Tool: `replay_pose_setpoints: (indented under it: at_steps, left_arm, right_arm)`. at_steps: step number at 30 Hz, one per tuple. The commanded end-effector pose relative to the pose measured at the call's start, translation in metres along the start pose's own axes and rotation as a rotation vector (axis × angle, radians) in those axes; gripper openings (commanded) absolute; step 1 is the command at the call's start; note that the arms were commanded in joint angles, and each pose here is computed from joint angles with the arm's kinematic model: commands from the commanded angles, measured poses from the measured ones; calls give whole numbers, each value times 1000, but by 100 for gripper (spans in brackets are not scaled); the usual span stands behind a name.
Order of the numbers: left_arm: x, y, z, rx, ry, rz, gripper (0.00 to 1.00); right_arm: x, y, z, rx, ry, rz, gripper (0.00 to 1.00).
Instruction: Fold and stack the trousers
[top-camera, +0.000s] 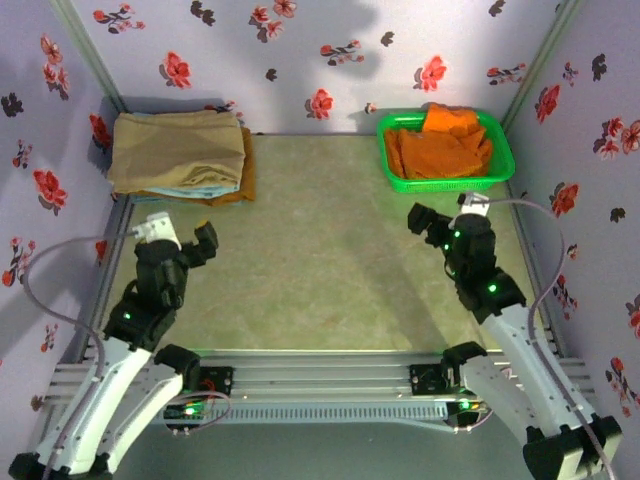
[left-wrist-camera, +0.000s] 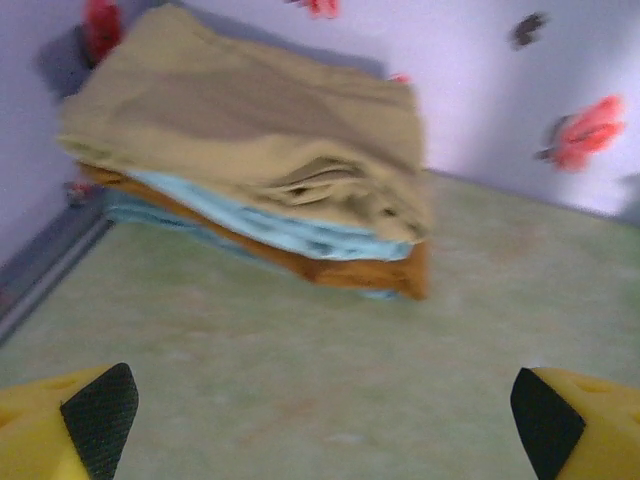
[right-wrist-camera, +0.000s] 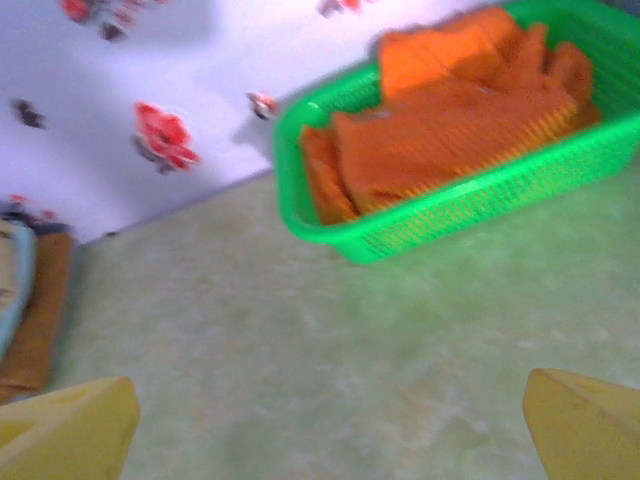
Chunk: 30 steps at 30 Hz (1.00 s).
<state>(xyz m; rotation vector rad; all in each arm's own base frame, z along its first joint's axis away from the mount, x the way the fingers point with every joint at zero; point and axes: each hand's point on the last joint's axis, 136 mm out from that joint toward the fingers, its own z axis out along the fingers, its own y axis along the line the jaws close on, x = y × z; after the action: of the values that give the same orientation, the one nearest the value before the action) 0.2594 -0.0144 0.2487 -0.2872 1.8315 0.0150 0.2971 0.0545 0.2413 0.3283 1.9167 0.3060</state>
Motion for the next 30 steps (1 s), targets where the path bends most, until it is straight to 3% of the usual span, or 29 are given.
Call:
replay_pose_setpoints:
  at_steps: [1,3,4,7,9,12,14,18,22,27,28,30]
  left_arm:
    - [-5,26,16,-166,-228,120,100]
    - [14,29,29,-180,-303,196,100]
    - [23,39,34,-211,-316,168,100]
    - [57,63,59,-230,-237,24,100]
    - [68,68,75,-214,-207,12,100]
    - [76,72,94,-228,-202,52,100]
    - [75,72,108,-219,-206,69,100]
    - [90,63,141,-127,-107,90,100]
    - [99,59,158,-95,-71,104,100]
    - [102,43,176,-38,41,150,100]
    - [102,42,177,-39,39,161,100]
    - [102,41,176,-39,39,161,100]
  right_arm:
    - [-14,-24,8,83,-234,19,99]
    - [2,-35,18,103,-270,-64,99]
    - [5,-39,22,118,-299,-110,99]
    - [14,-64,37,210,-316,-130,99]
    - [19,-77,49,261,-295,-199,99]
    - [27,-77,64,214,-265,-310,99]
    - [30,-86,73,238,-255,-287,99]
    - [31,-77,84,185,-223,-358,99]
    - [45,-80,93,170,-172,-384,99]
    - [72,-94,109,168,-196,-382,99]
    - [72,-97,111,175,-241,-386,99]
    - [77,-102,110,208,-196,-376,99]
